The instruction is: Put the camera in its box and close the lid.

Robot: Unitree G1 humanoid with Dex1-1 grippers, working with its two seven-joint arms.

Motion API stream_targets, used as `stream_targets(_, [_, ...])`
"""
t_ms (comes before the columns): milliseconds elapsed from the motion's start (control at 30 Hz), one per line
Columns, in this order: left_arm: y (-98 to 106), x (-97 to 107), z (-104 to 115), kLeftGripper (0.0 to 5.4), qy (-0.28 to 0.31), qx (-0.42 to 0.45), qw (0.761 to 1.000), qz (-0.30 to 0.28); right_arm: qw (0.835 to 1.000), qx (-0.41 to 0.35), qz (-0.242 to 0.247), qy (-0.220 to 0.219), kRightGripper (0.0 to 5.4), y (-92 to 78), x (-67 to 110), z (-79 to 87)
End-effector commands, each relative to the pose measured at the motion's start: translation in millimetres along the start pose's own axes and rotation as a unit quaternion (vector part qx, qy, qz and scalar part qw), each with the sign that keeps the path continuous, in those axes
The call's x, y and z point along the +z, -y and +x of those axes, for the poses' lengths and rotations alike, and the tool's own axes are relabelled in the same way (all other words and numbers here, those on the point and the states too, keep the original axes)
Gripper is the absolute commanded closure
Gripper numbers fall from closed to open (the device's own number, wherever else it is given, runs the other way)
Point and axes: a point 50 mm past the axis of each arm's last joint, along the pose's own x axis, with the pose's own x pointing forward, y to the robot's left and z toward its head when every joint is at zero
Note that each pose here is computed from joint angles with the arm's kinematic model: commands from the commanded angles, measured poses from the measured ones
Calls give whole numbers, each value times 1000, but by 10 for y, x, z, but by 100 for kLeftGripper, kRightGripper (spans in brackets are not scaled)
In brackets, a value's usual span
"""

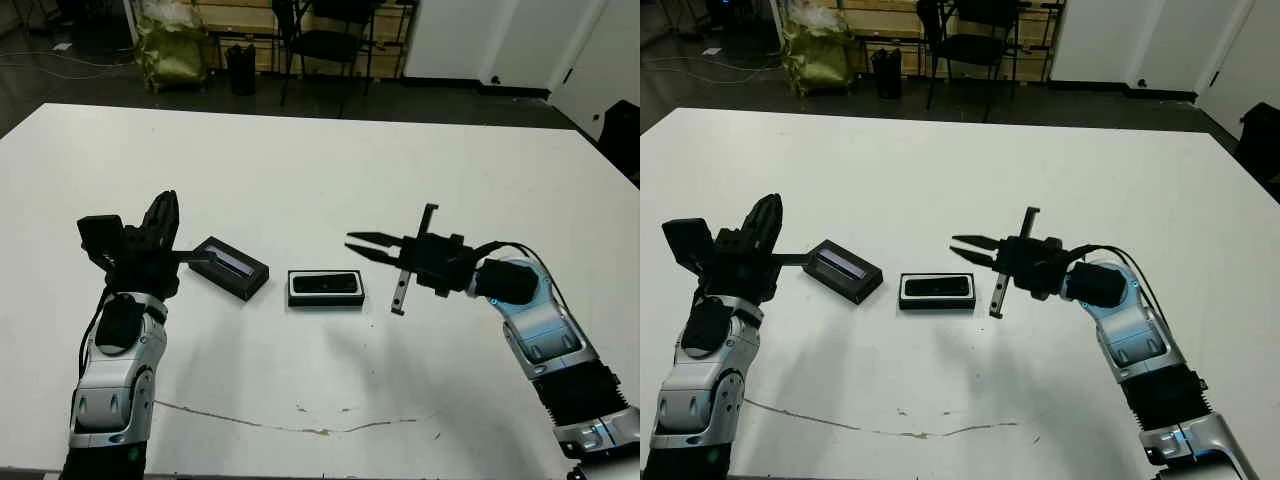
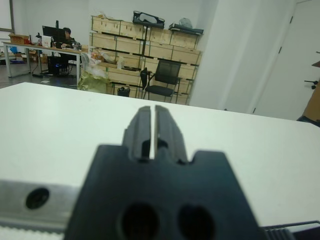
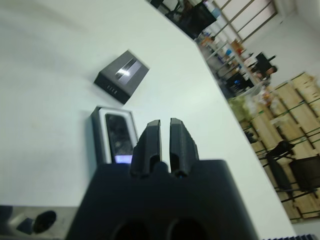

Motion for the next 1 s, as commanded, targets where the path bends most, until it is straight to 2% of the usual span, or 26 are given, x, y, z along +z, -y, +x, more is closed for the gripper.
stream_targets(33, [-9,-40,-14,540,-15,4,1000,4,999,18,8,-26,537,-95,-131,20])
stream_targets(400, [-15,-46,-34,540,-14,2,1000,3,998,22,5,-53,537,-209,-287,125])
stream_targets(600, [-13,-48,-38,540,-17,6,1000,0,996,37,2,-77,537,-241,-366,108])
stream_targets(1000, [-8,-42,-40,540,-16,3,1000,-5,990,38,34,-132,537,-298,-514,15])
